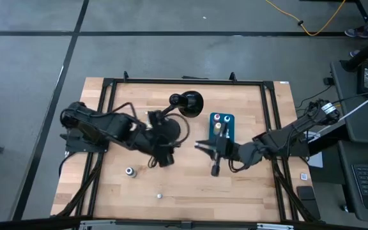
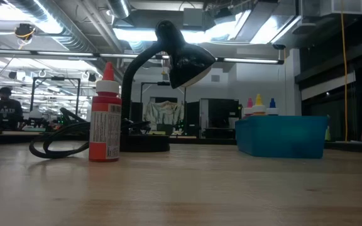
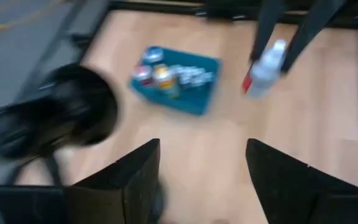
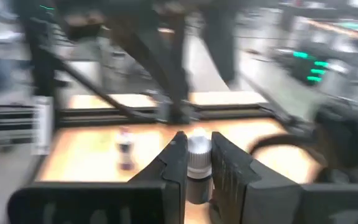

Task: Pick & Place food coloring
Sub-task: Put the small orange food coloring bottle into the blue bin

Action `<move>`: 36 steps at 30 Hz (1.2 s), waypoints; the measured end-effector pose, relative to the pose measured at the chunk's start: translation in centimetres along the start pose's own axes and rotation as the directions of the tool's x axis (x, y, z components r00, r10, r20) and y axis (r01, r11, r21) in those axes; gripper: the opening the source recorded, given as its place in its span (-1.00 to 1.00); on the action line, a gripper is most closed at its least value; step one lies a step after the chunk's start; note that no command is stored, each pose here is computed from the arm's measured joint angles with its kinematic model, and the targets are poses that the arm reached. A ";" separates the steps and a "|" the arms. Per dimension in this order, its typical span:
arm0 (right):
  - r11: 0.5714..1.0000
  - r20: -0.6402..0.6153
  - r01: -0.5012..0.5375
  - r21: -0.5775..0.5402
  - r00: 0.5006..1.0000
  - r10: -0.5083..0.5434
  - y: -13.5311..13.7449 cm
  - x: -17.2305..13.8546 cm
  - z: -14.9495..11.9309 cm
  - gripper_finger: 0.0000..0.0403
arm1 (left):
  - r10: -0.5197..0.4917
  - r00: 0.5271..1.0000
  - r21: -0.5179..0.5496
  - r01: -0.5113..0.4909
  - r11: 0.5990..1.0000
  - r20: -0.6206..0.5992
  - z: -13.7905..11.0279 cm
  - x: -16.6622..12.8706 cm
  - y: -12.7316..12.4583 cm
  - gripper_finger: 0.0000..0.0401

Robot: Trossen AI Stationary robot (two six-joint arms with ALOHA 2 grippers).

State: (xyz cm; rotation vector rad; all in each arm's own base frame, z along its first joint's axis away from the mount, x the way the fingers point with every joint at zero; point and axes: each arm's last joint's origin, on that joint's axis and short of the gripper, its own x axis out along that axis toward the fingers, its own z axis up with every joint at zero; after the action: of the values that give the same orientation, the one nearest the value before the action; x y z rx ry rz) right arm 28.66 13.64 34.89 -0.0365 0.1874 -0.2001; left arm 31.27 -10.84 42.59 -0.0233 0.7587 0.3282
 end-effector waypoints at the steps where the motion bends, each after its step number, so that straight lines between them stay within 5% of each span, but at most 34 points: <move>1: 0.999 -0.010 0.045 -0.001 0.999 -0.045 0.0 -0.2 -0.2 -0.72 | 0.044 0.999 -0.004 -0.044 0.999 0.005 -0.3 -0.6 0.2 0.18; 5: 0.977 -0.073 0.210 0.028 0.976 -0.207 -0.3 -0.5 -1.3 -0.72 | 0.174 0.984 -0.021 -0.173 0.985 0.041 -1.7 -3.4 0.8 0.18; 10: 0.937 -0.184 0.333 0.107 0.933 -0.310 -1.0 -1.0 -3.2 -0.72 | 0.211 0.975 -0.051 -0.208 0.977 0.075 -3.2 -6.3 1.1 0.14; 17: 0.813 -0.285 0.547 0.197 0.826 -0.487 -2.8 -2.3 -6.2 -0.72 | 0.195 0.971 -0.065 -0.188 0.980 0.139 -4.7 -9.4 1.5 0.13; 27: 0.700 -0.333 0.631 0.334 0.774 -0.539 -3.7 -2.8 -13.1 -0.72 | 0.157 0.971 -0.018 -0.156 0.988 0.178 -5.1 -11.3 2.5 0.12; 36: 0.706 -0.399 0.635 0.313 0.763 -0.509 -4.7 -3.4 -18.6 -0.71 | 0.169 0.966 -0.022 -0.168 0.986 0.198 -5.0 -11.9 3.6 0.12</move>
State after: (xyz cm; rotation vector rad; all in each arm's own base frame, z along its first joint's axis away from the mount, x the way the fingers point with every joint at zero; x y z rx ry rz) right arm 20.95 9.38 17.54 0.3915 0.4175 -0.8900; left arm 18.81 -11.47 47.37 0.0687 0.5615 0.4868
